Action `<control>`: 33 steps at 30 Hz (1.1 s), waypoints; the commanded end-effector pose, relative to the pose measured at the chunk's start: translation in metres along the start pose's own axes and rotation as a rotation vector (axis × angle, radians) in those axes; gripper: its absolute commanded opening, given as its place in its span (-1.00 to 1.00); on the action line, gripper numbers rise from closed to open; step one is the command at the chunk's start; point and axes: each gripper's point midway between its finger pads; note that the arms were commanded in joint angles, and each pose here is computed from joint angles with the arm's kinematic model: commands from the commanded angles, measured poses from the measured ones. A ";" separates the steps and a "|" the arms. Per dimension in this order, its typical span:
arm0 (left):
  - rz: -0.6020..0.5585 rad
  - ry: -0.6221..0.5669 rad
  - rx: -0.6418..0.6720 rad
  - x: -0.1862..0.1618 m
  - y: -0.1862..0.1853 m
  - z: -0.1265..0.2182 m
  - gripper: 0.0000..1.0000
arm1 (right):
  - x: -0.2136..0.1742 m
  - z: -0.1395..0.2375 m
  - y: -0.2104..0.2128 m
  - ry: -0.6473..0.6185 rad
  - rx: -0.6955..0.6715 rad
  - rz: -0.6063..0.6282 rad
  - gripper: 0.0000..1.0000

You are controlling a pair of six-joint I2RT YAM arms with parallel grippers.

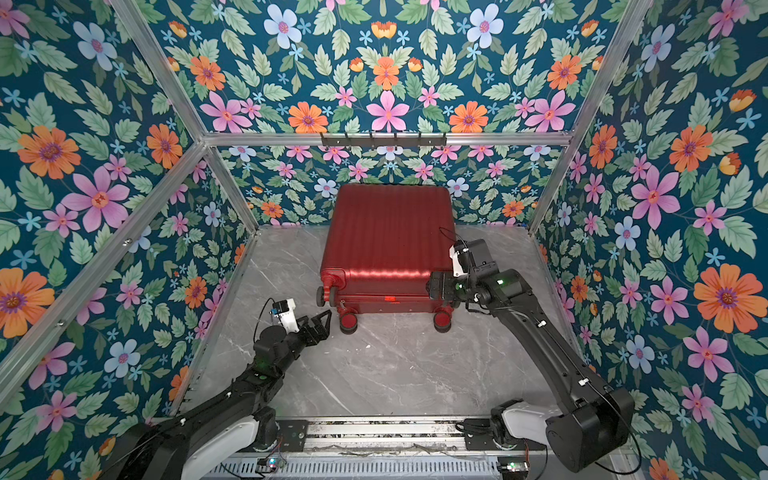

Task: Pack the luggage
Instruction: 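Lower the left gripper to the silver zipper pull while the right braces the wheel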

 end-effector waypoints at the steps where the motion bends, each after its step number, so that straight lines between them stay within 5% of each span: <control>1: -0.033 -0.093 -0.117 0.010 -0.016 0.006 0.90 | 0.007 0.001 0.005 -0.023 0.018 0.018 0.99; 14: -0.248 -0.196 -0.257 0.005 -0.054 0.004 0.16 | 0.011 0.003 0.008 -0.036 0.033 0.016 0.99; 33: -0.291 -0.236 -0.125 -0.005 -0.049 -0.040 -0.27 | 0.009 0.009 0.011 -0.032 0.049 0.015 0.99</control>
Point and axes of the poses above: each gripper's point midway between its finger pads, its own z axis back along the fingers, its own y axis along the line the jaws close on, x = y × z, and after that the axes turned 3 degrees about z, right-handed
